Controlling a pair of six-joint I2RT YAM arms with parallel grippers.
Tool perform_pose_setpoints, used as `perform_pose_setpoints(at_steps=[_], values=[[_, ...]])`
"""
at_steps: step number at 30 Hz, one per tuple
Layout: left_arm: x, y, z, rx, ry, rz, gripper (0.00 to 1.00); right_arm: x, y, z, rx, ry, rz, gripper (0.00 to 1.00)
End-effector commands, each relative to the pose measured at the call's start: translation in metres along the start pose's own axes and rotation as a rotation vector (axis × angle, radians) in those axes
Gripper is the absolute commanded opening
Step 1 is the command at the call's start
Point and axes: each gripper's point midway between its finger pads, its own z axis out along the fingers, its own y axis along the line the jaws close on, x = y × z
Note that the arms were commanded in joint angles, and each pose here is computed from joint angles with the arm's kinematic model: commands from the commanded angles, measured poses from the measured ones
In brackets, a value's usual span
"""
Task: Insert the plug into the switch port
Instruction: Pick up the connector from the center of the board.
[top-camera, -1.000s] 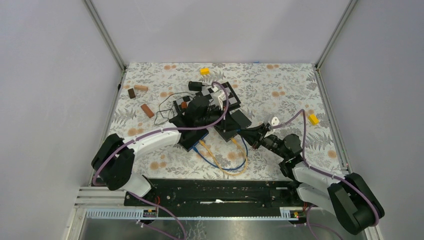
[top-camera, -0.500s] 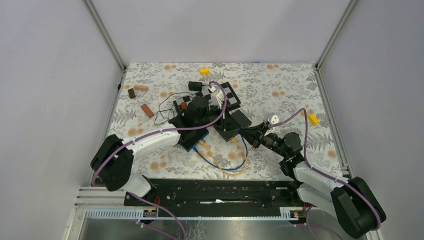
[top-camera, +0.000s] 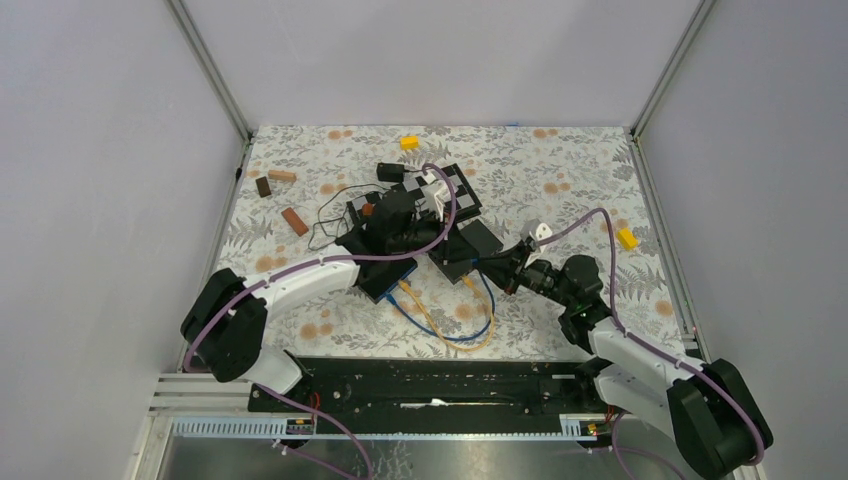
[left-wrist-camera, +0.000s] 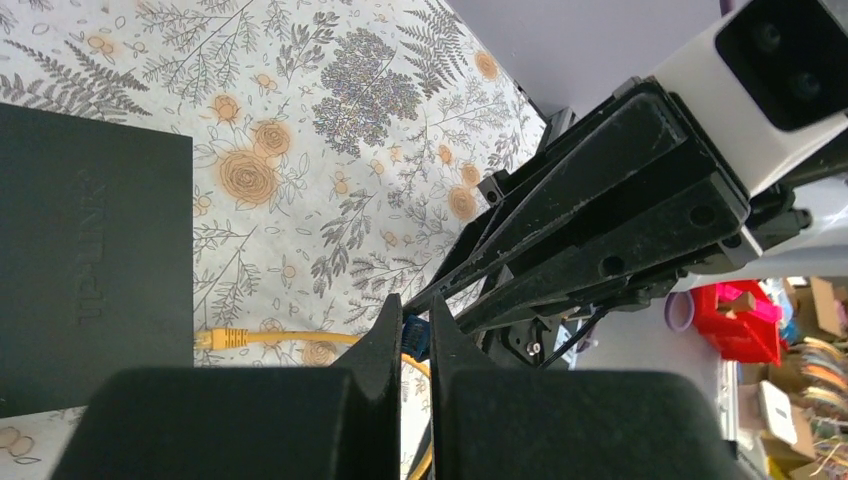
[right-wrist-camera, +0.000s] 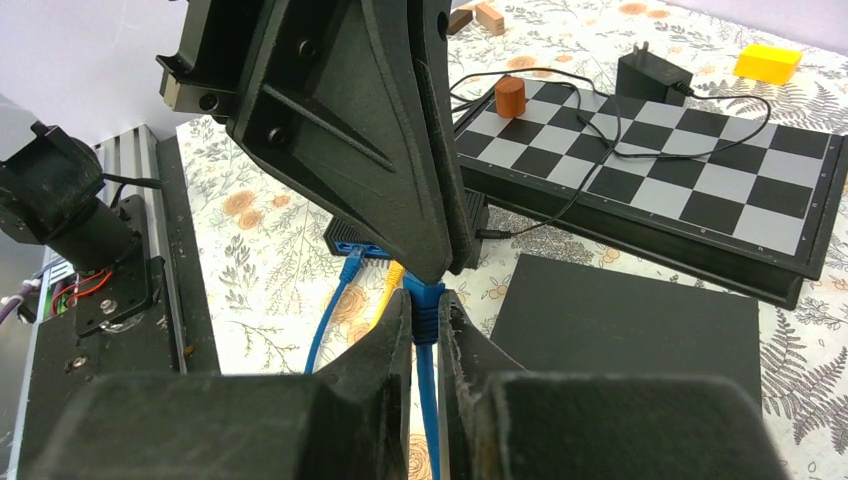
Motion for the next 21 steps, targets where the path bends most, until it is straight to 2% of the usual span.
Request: perform_pose_setpoints(at_steps=[1, 9, 21], values=[[-0.015, -0.003, 0.0, 0.043, -0.013, 0.137, 0.0, -0.034, 0.012, 0.012, -0.091, -0.059, -0.076, 0.0], [-0.009, -0.01, -0.002, 0.118, 0.017, 0.281, 0.0, -0.036, 0.035, 0.023, -0.275, 0.086, 0.008, 0.0], [-0.006, -0.031, -0.013, 0.23, 0.016, 0.381, 0.0, -0.043, 0.056, 0.018, -0.403, 0.13, 0.03, 0.0]])
